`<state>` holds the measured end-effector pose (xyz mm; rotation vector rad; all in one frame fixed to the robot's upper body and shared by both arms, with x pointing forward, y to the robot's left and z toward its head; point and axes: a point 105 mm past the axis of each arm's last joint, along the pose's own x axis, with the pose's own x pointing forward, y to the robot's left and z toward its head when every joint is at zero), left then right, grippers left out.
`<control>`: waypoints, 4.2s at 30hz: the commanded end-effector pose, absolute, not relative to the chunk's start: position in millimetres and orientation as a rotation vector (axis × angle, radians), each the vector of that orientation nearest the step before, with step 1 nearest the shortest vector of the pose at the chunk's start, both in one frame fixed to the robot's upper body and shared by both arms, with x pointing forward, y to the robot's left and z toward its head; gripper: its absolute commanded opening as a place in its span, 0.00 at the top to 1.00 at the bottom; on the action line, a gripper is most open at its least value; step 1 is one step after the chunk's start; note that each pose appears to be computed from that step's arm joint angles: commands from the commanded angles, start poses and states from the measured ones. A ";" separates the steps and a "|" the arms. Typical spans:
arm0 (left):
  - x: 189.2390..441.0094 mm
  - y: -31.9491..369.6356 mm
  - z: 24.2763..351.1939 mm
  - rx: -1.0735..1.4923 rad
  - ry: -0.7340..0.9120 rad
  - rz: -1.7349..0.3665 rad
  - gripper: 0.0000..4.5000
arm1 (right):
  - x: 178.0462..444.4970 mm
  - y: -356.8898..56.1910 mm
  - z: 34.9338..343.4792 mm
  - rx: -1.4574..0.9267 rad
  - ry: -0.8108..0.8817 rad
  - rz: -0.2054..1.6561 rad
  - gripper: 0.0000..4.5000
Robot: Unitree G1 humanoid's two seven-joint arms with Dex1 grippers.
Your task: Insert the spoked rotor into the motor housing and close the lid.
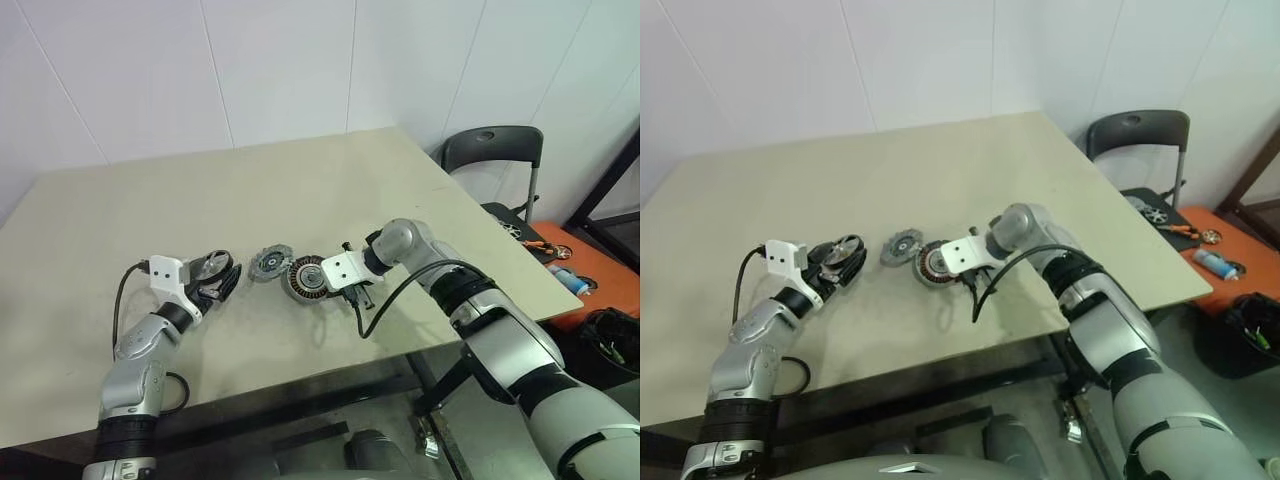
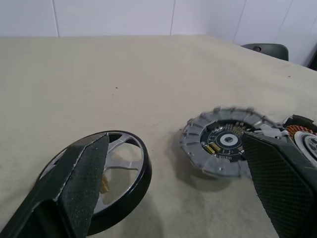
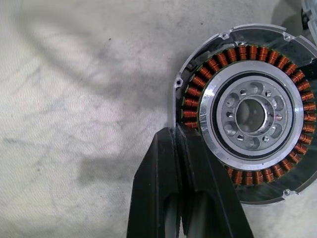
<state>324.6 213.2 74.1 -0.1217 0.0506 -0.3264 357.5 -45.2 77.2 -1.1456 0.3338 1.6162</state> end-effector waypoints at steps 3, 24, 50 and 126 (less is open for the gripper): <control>327.5 212.4 88.6 -0.105 -0.002 -0.327 0.00 | 360.3 -31.2 103.4 -0.835 0.410 1.546 0.99; 333.9 207.0 84.6 -0.108 0.008 -0.354 0.00 | 364.4 -66.0 123.4 -0.595 0.604 1.152 0.99; 334.5 204.3 87.9 -0.095 0.004 -0.364 0.00 | 338.7 -44.8 77.8 -0.634 0.673 1.215 0.99; 402.2 131.4 101.6 -0.010 0.063 -0.658 0.00 | 343.6 -27.4 146.3 -0.046 0.373 1.088 0.72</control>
